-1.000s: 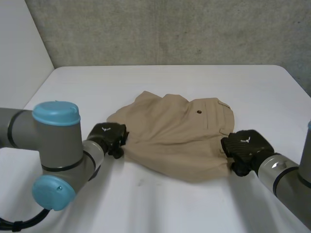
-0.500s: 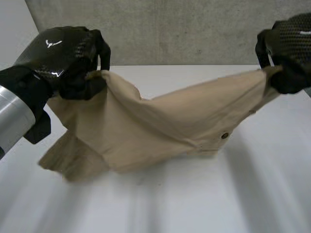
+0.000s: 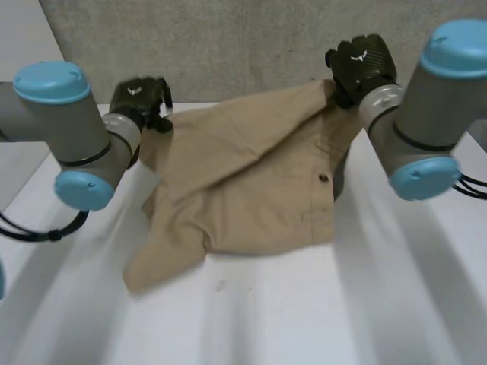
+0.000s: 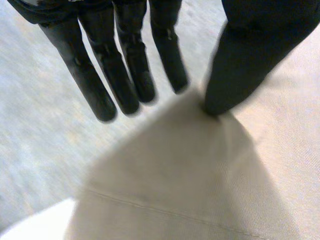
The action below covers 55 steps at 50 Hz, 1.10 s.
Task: Fold the shorts.
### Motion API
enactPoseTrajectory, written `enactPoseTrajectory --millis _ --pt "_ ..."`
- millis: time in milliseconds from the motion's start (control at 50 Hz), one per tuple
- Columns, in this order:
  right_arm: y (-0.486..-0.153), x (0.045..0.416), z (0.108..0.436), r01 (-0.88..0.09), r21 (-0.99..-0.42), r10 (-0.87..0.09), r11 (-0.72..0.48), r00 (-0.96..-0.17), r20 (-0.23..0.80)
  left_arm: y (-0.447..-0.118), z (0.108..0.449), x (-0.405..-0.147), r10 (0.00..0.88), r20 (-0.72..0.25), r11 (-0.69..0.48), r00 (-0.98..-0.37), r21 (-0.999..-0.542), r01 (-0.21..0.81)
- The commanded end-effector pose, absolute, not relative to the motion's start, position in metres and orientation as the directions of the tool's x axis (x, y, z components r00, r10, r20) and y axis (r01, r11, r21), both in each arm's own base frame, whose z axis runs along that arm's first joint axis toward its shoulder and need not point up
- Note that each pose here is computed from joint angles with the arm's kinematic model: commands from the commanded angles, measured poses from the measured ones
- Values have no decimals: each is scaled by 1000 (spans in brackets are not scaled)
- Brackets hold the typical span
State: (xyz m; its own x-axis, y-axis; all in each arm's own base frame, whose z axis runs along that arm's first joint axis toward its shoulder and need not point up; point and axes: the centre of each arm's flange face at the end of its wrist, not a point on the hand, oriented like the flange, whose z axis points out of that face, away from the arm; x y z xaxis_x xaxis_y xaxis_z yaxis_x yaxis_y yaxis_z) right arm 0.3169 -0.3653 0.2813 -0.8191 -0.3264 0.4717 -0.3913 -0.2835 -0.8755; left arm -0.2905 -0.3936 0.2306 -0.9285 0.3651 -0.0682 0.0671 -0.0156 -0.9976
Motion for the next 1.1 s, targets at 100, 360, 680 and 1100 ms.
enactPoseTrajectory --millis 100,360,680,1100 --pt "-379 337 252 -482 -809 -260 -336 -778 572 -407 224 -298 324 -100 -178 -941 -983 44" --pt "-308 301 245 -539 -832 -391 -128 -744 542 -337 241 -271 342 -108 -75 -933 -993 87" --pt "-259 288 185 -478 -867 -636 140 -715 291 -257 190 -235 410 -200 178 -890 -939 293" --pt "-300 311 125 -462 -880 -637 114 -713 292 -277 149 -205 355 -197 317 -914 -894 316"
